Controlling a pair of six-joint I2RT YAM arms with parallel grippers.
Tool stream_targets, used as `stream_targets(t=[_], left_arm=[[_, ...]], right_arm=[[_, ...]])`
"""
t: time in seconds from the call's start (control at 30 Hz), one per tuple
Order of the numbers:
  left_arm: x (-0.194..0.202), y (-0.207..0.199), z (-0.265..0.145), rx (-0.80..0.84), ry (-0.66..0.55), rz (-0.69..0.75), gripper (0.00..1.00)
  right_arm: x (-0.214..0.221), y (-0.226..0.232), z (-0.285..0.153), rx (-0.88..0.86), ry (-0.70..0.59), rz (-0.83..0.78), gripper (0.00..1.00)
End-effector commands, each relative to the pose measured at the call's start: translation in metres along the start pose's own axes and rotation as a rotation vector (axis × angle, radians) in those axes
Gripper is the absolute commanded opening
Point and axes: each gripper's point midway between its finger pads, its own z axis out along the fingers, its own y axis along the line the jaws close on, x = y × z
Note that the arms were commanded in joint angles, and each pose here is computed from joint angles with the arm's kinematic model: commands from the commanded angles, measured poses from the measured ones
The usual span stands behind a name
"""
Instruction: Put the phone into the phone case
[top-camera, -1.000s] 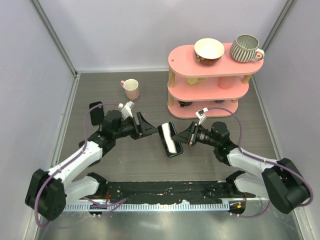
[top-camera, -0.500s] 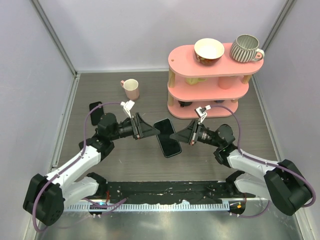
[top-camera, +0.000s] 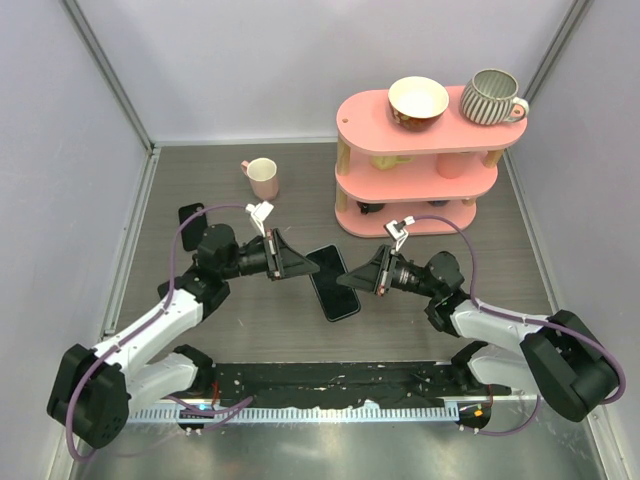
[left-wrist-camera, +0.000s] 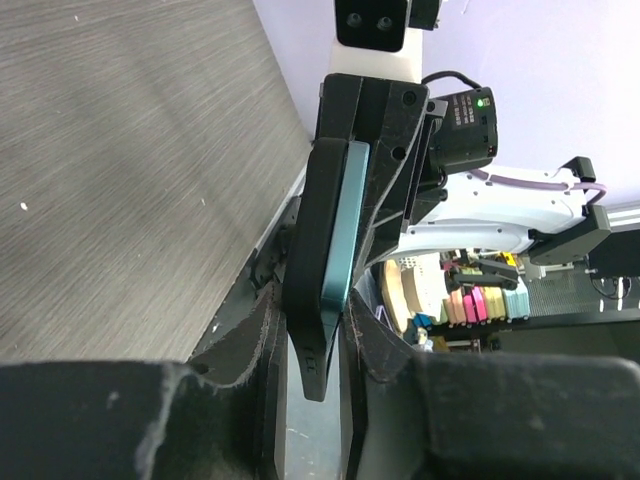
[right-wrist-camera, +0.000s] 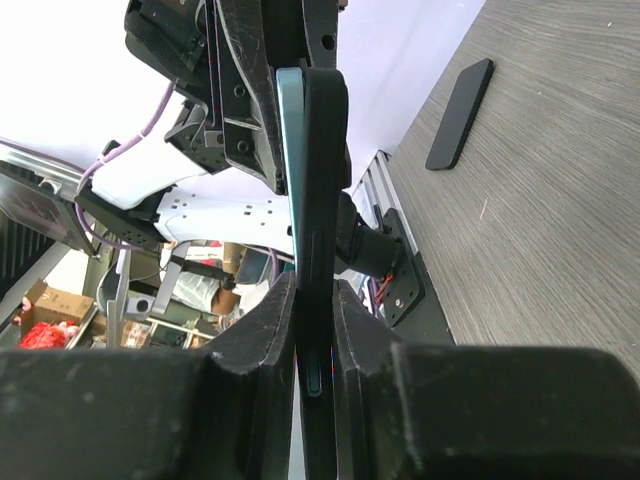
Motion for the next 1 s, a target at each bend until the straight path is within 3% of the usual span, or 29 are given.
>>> stream_targets(t=[0.0, 0.03, 0.13, 0.3, 0.47, 0.57, 0.6, 0.67, 0.7, 0.8, 0.97], left_arm=[[-0.002, -0.003, 0.004, 0.02, 0.046, 0.065, 0.0], [0.003, -0.004, 0.004, 0.034, 0.078, 0.061, 0.0], [0.013, 0.001, 0.007, 0.063, 0.147, 0.033, 0.0], [0.019, 0.003, 0.007, 0.089, 0.183, 0.035, 0.0], [0.028, 0.004, 0.007, 0.094, 0.231, 0.038, 0.0], [0.031, 0.002, 0.009, 0.105, 0.257, 0.032, 0.0], [0.031, 0.002, 0.009, 0.107, 0.259, 0.032, 0.01], [0.029, -0.001, 0.008, 0.108, 0.252, 0.045, 0.11], [0.026, -0.001, 0.009, 0.099, 0.234, 0.055, 0.32], [0.025, -0.001, 0.006, 0.079, 0.214, 0.09, 0.6], [0.029, -0.004, 0.0, 0.1, 0.164, 0.084, 0.72]], right_arm=[[-0.005, 0.031, 0.004, -0.097, 0.019, -0.08, 0.23], [-0.006, 0.034, 0.005, -0.105, 0.022, -0.081, 0.32], [-0.011, 0.043, 0.008, -0.126, 0.024, -0.089, 0.46], [-0.019, 0.052, 0.015, -0.166, 0.018, -0.074, 0.5], [-0.024, 0.058, 0.019, -0.219, 0.01, -0.05, 0.41], [-0.026, 0.063, 0.019, -0.264, 0.003, -0.029, 0.21], [-0.026, 0.065, 0.019, -0.277, 0.004, -0.019, 0.08], [-0.025, 0.069, 0.017, -0.307, -0.002, -0.039, 0.01], [-0.025, 0.068, 0.017, -0.307, -0.006, -0.059, 0.01], [-0.029, 0.065, 0.018, -0.266, -0.032, -0.101, 0.01], [-0.045, 0.064, 0.015, -0.149, -0.121, -0.274, 0.01]])
